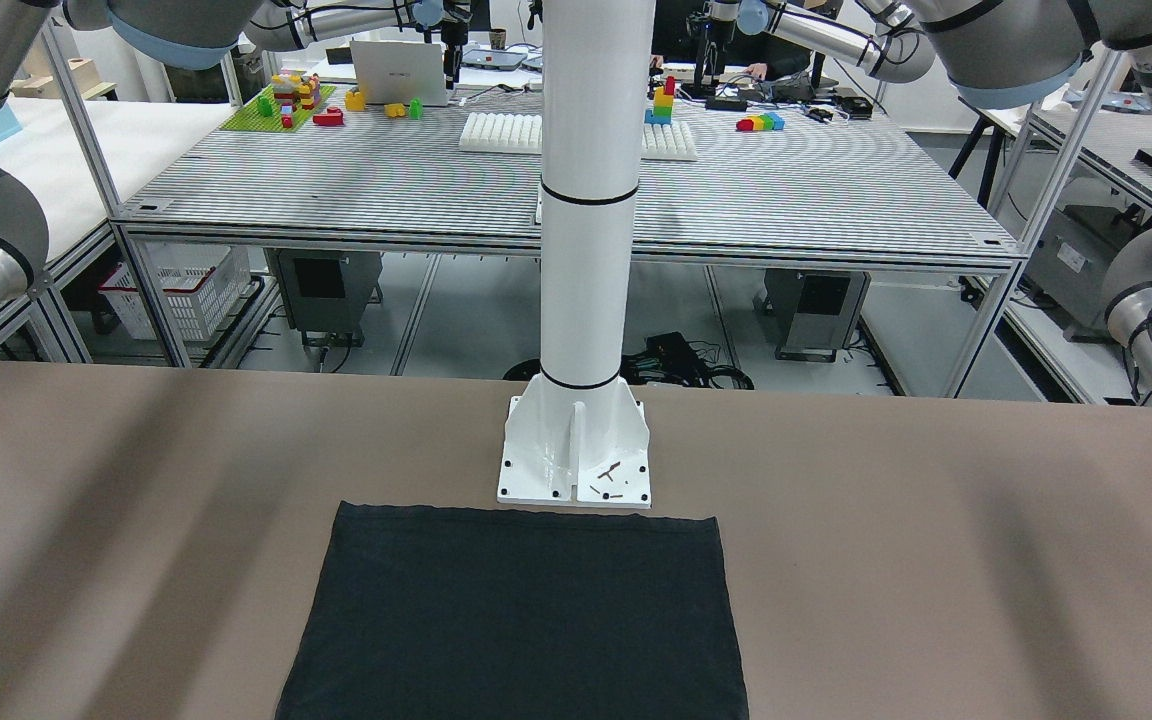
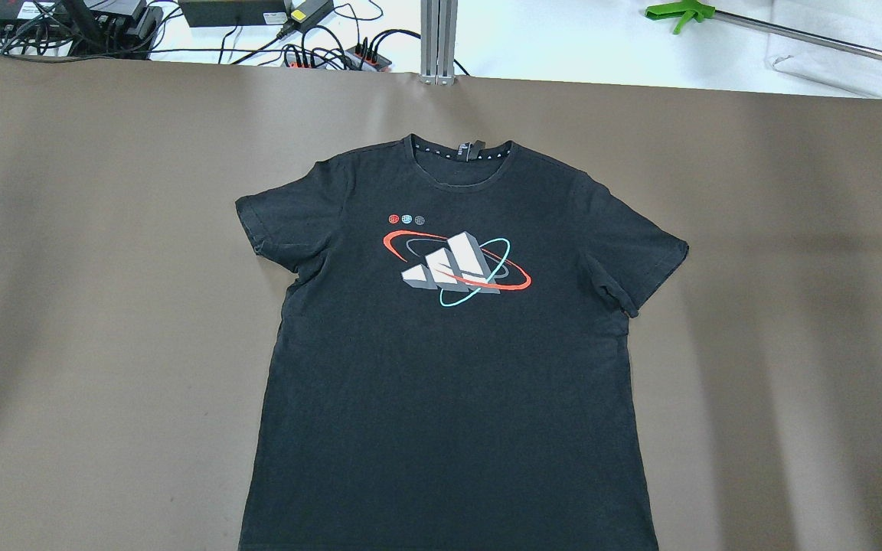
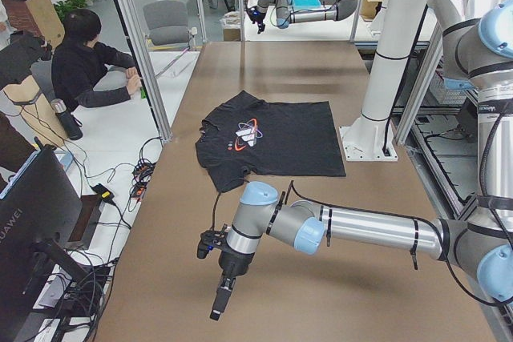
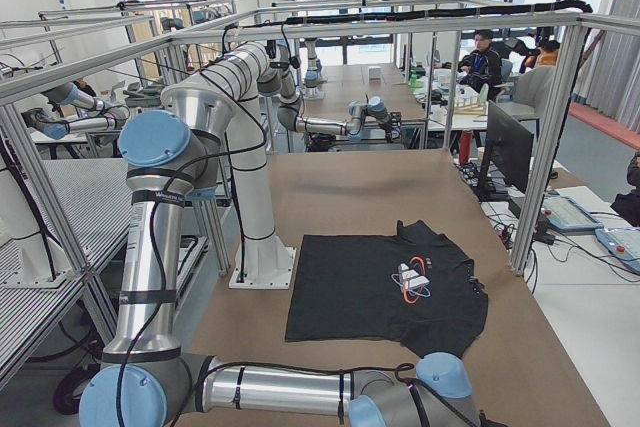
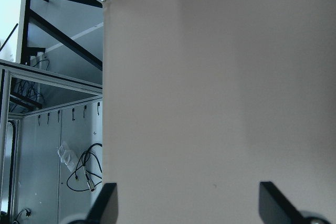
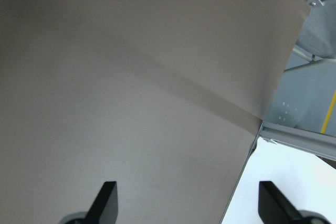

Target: Fold clothes

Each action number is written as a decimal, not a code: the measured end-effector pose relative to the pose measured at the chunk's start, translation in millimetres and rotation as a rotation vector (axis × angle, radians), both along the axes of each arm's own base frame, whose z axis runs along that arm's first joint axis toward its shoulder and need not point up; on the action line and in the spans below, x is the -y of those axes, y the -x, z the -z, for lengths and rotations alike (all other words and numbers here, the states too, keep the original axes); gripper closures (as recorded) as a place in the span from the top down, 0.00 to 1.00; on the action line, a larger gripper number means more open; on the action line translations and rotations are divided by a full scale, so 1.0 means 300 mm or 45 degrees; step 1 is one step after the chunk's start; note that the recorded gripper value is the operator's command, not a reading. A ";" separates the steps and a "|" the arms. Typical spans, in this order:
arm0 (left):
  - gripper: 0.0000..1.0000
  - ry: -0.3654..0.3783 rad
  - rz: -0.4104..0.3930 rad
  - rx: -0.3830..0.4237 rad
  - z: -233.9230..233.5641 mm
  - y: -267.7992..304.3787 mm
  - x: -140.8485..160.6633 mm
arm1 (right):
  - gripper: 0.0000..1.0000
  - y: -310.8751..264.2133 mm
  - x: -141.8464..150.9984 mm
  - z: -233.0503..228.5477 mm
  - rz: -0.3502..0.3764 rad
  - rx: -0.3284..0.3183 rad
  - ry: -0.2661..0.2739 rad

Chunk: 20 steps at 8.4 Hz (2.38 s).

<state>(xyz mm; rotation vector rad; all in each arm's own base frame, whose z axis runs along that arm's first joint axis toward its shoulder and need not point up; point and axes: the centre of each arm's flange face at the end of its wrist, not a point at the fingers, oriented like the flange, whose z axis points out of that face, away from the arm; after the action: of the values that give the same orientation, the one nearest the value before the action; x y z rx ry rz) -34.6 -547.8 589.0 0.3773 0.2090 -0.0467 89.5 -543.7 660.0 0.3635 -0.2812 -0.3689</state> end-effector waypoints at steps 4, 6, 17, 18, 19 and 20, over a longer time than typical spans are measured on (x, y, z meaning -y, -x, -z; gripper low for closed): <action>0.94 0.007 -0.002 0.005 -0.010 -0.001 -0.007 | 0.94 -0.011 0.060 0.012 -0.022 -0.037 -0.016; 0.94 0.022 0.008 0.031 -0.033 0.005 -0.007 | 0.94 -0.009 0.057 0.040 -0.020 -0.022 -0.037; 0.94 -0.190 -0.018 -0.067 0.042 -0.007 -0.083 | 0.94 0.019 -0.046 0.154 -0.122 0.142 -0.049; 0.94 -0.211 -0.041 -0.101 0.042 -0.017 -0.092 | 0.94 0.033 -0.049 0.174 -0.114 0.198 -0.049; 0.94 -0.230 -0.056 -0.119 0.041 -0.023 -0.096 | 0.94 0.042 -0.048 0.187 -0.107 0.229 -0.052; 0.94 -0.245 -0.065 -0.130 0.040 -0.028 -0.094 | 0.94 0.047 -0.042 0.195 -0.103 0.245 -0.053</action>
<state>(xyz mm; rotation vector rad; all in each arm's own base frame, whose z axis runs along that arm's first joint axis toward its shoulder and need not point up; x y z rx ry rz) -26.2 -519.7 576.9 0.5619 0.3251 0.0048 75.4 -531.1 601.5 0.4508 -0.4462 -0.2605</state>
